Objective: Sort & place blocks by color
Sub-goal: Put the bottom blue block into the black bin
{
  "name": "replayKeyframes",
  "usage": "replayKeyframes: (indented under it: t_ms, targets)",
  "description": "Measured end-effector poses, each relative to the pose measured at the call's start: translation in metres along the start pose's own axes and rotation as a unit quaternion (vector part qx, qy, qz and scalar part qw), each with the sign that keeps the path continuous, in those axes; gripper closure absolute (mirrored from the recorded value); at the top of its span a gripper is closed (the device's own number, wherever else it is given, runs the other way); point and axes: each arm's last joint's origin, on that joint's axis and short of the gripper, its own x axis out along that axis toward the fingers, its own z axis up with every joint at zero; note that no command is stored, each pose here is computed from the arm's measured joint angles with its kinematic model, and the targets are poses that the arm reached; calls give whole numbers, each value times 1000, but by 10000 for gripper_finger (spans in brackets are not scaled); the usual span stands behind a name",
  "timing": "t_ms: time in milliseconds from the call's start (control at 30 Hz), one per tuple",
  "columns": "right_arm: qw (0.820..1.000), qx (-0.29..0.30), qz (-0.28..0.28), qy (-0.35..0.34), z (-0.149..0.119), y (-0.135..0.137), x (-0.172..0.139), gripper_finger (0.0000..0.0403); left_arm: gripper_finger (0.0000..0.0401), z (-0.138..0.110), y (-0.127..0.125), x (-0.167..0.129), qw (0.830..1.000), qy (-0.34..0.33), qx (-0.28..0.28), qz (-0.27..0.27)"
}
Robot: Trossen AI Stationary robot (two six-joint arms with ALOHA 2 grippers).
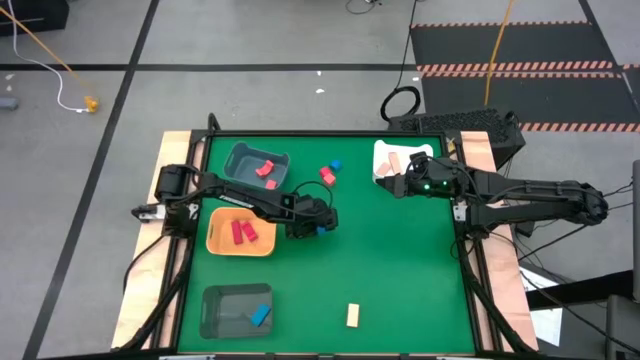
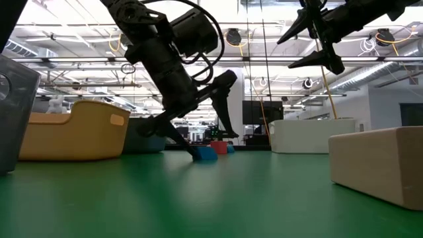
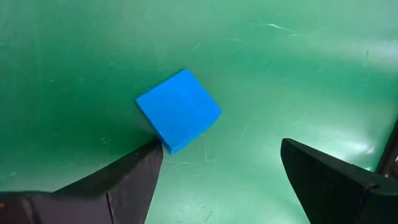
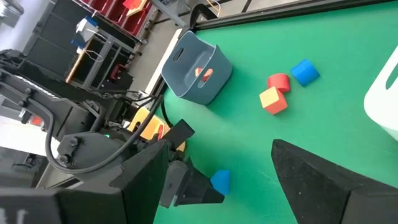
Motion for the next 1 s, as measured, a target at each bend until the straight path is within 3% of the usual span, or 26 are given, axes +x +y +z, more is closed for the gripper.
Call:
replayKeyframes:
  t_ms: [333,500,700,1000]
  targets:
    - [1000,0,1,0,0,0,0,124,110,10,-4,2,987,-70,144,-19]
    - [1000,0,1,-1,0,0,0,124,135,9,-12,-4,965,-78,245,-49]
    - [1000,0,1,-1,0,0,0,124,142,6,-16,-9,901,-85,422,-49]
    - [1000,0,1,-1,0,0,0,124,141,-11,-6,-9,800,-74,596,10]
